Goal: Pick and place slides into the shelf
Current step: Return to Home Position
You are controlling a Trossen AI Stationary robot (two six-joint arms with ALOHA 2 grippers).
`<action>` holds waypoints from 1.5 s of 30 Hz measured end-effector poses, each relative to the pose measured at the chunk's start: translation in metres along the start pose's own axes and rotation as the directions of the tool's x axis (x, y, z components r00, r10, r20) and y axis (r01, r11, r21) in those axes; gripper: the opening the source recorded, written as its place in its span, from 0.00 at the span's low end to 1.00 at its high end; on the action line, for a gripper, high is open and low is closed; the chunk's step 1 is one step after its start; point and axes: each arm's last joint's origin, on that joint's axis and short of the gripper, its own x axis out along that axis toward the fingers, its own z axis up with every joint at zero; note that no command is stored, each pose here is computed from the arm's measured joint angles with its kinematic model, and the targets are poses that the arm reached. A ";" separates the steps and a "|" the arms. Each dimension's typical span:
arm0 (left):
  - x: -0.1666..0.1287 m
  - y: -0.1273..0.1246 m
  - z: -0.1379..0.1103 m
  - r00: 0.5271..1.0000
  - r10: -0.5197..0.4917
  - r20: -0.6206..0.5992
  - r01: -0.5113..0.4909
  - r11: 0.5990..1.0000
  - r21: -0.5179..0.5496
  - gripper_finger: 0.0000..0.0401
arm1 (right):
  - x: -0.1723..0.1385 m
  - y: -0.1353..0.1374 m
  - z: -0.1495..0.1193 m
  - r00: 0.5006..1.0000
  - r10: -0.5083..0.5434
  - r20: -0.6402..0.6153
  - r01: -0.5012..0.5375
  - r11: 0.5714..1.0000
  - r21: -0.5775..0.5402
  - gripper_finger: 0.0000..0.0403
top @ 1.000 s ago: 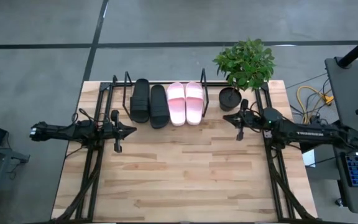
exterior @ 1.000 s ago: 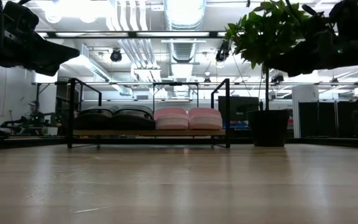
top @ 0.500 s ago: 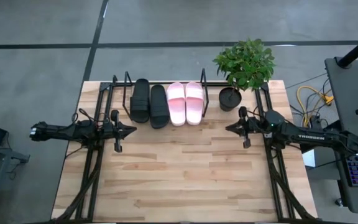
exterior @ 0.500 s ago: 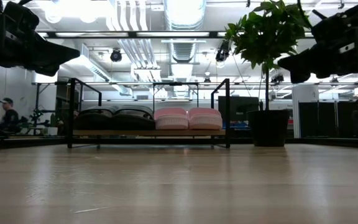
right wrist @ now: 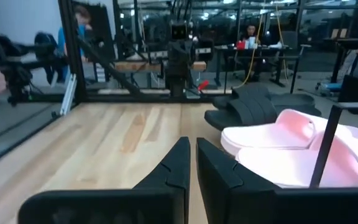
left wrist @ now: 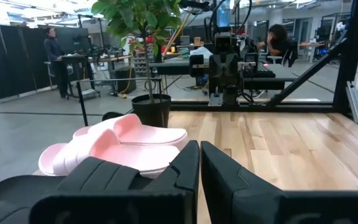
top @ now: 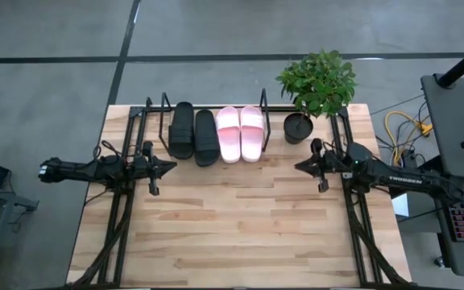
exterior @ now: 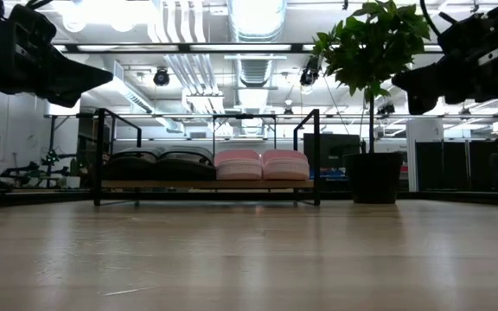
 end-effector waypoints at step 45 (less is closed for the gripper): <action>-0.002 -0.006 0.000 0.976 -0.216 -0.022 0.213 0.972 -0.098 0.00 | -0.015 0.009 -0.003 1.000 0.021 -0.018 -0.020 0.997 0.068 0.04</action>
